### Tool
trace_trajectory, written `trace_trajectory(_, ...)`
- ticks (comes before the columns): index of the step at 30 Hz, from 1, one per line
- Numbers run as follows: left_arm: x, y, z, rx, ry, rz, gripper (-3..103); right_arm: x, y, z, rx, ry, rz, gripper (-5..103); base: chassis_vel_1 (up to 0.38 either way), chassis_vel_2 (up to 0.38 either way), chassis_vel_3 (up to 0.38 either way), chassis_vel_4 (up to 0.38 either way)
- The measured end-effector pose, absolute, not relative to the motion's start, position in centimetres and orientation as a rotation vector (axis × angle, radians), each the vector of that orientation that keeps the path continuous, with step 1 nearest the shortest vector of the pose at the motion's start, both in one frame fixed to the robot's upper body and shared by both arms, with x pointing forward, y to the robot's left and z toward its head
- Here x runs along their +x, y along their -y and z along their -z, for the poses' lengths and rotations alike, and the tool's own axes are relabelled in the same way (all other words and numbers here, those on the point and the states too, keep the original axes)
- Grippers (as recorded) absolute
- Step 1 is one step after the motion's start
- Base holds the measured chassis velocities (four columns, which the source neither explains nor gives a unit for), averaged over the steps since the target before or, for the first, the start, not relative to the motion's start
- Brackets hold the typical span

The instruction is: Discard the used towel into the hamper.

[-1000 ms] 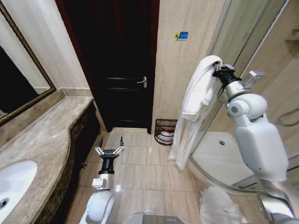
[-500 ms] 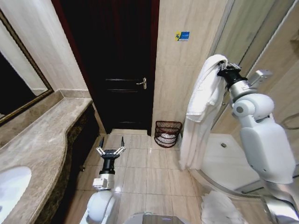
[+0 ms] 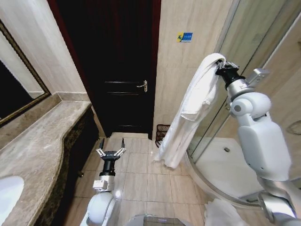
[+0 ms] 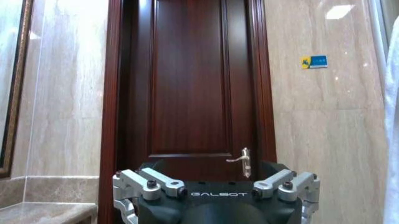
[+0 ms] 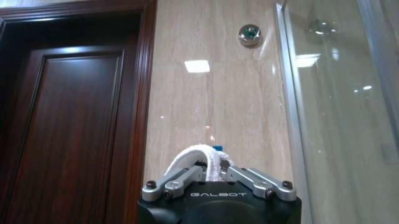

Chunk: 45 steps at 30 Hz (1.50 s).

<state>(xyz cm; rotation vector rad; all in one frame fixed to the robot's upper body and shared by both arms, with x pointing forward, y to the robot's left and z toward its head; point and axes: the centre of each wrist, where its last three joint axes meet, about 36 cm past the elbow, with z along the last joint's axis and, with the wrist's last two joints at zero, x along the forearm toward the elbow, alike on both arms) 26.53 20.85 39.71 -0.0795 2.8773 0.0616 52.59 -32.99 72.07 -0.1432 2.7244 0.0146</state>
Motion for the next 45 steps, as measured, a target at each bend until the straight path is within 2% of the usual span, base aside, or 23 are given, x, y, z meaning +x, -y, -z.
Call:
trace_trajectory(14, 26.9, -21.1, -39.2, -0.065, -2.889, -0.063, 100, 53.1, 32.0, -74.0, -0.176, -2.691, 0.002, 4, -0.075, 0.076, 0.074, -0.072)
trace_trajectory(24, 26.8, -21.1, -39.2, -0.061, -2.891, -0.060, 100, 51.5, 34.1, -74.7, -0.148, -2.682, 0.043, 4, -0.079, 0.081, 0.077, -0.089)
trace_trajectory(33, 26.6, -20.9, -39.2, -0.066, -2.892, -0.056, 100, 51.4, 34.0, -75.8, -0.153, -2.672, 0.041, 4, -0.050, 0.064, 0.051, -0.049)
trace_trajectory(45, 26.7, -21.2, -39.2, -0.071, -2.890, -0.062, 100, 56.4, 31.3, -80.1, -0.213, -2.647, -0.028, 4, 0.000, 0.000, 0.000, 0.000)
